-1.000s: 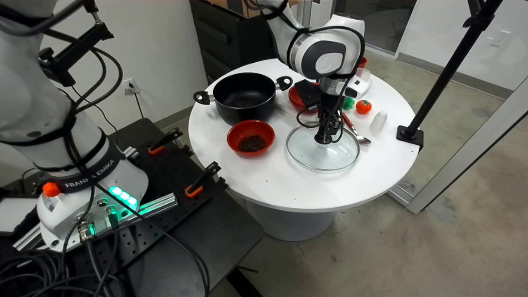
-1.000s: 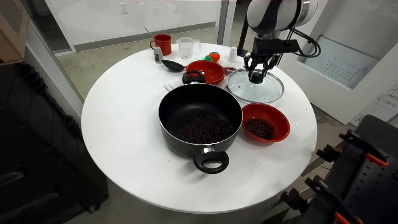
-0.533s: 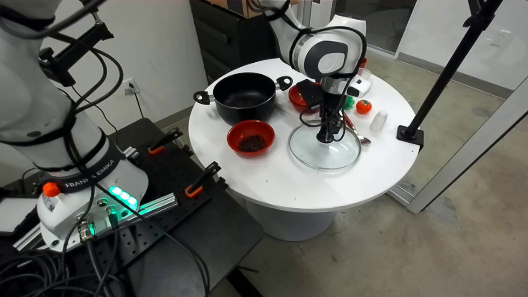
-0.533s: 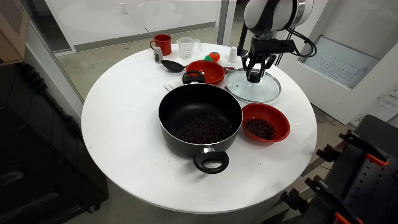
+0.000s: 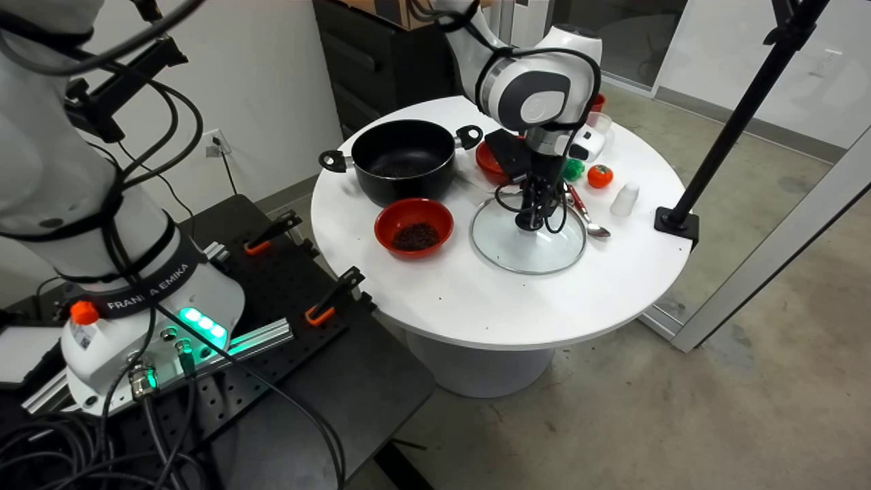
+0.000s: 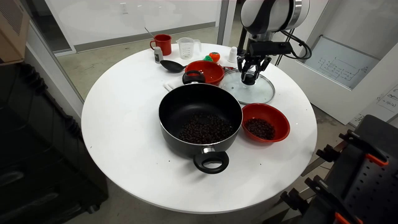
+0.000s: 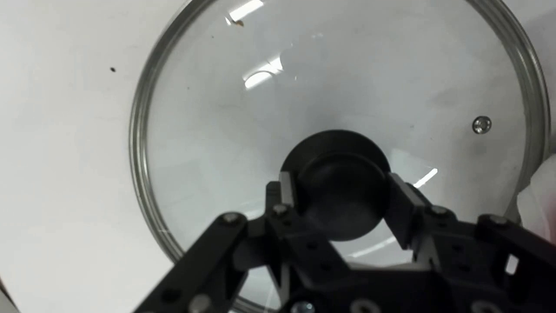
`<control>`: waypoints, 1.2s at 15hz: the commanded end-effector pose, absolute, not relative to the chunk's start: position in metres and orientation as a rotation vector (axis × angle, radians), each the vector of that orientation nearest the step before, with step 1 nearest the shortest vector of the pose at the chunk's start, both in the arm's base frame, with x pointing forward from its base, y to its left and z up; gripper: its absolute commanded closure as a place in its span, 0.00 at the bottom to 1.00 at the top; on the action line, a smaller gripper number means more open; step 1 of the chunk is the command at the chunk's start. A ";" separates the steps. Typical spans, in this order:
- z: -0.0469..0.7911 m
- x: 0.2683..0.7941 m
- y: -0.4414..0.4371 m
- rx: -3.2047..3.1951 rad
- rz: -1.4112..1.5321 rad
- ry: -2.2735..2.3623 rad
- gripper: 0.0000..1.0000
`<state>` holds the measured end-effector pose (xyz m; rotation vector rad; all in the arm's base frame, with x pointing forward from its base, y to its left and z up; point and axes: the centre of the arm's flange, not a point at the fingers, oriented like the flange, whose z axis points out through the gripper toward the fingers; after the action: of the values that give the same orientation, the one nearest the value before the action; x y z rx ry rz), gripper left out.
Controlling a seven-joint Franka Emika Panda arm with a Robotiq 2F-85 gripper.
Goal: Remove the lid from the black pot.
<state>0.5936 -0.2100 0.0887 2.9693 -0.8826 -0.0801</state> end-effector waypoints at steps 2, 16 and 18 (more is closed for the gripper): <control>0.070 0.597 -0.200 3.064 -0.106 -0.771 0.74; 0.175 0.581 -0.179 3.157 -0.002 -0.679 0.00; 0.211 0.572 -0.171 3.162 0.039 -0.658 0.00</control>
<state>0.6002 -0.1848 0.1517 3.1330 -0.6721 0.0075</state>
